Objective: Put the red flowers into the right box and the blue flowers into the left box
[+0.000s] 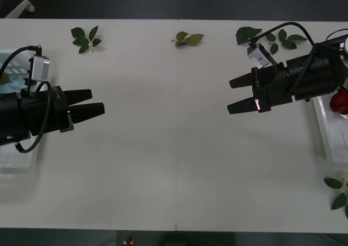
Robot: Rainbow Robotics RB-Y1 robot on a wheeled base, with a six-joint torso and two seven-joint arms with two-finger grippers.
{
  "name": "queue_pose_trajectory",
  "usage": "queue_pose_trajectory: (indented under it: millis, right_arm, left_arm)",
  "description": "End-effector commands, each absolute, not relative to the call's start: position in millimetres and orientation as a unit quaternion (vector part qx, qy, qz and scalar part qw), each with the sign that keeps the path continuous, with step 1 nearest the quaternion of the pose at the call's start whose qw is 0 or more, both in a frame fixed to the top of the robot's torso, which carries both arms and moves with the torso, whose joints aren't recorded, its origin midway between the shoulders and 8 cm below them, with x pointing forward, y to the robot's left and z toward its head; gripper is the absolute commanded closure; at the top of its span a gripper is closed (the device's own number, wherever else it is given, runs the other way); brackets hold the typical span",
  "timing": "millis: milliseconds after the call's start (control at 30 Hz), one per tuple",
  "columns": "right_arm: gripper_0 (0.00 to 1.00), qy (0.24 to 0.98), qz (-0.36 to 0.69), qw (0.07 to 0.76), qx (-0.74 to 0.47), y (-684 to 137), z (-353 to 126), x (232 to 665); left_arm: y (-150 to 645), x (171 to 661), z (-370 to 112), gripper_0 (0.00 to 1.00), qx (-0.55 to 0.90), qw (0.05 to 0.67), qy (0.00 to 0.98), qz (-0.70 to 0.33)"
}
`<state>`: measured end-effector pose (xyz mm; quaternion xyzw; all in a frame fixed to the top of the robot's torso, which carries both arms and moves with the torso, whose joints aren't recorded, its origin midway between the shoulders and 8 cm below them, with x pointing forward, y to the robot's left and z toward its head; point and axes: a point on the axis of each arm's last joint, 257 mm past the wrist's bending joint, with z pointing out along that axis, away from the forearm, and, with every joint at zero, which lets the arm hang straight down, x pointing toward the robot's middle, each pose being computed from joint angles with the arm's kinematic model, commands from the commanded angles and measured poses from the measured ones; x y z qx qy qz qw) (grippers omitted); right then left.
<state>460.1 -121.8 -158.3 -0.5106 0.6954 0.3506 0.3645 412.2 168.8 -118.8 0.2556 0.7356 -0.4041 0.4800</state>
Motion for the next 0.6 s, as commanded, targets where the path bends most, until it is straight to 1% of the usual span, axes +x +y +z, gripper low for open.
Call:
queue_pose_trajectory:
  millis: [33,167,400,500,600]
  right_arm:
    - [0.0,0.69,0.334,0.376,-0.52,-131.6,-142.1,465.7]
    - [0.0,0.69,0.334,0.376,-0.52,-131.6,-142.1,465.7]
    - [0.0,0.69,0.334,0.376,-0.52,-131.6,-142.1,465.7]
    - [0.0,0.69,0.334,0.376,-0.52,-131.6,-142.1,465.7]
    - [0.0,0.69,0.334,0.376,-0.52,-131.6,-142.1,465.7]
  left_arm:
    - [152.9,398.8,-106.0,0.0,0.294,0.483,0.718,-0.406]
    - [147.1,395.7,-109.8,0.0,0.289,0.479,0.717,-0.416]
    - [144.1,408.1,-128.8,0.0,0.229,0.479,0.716,-0.453]
    - [135.3,399.8,-130.6,0.0,0.236,0.47,0.708,-0.472]
    - [136.3,396.2,-135.7,0.0,0.268,0.468,0.712,-0.449]
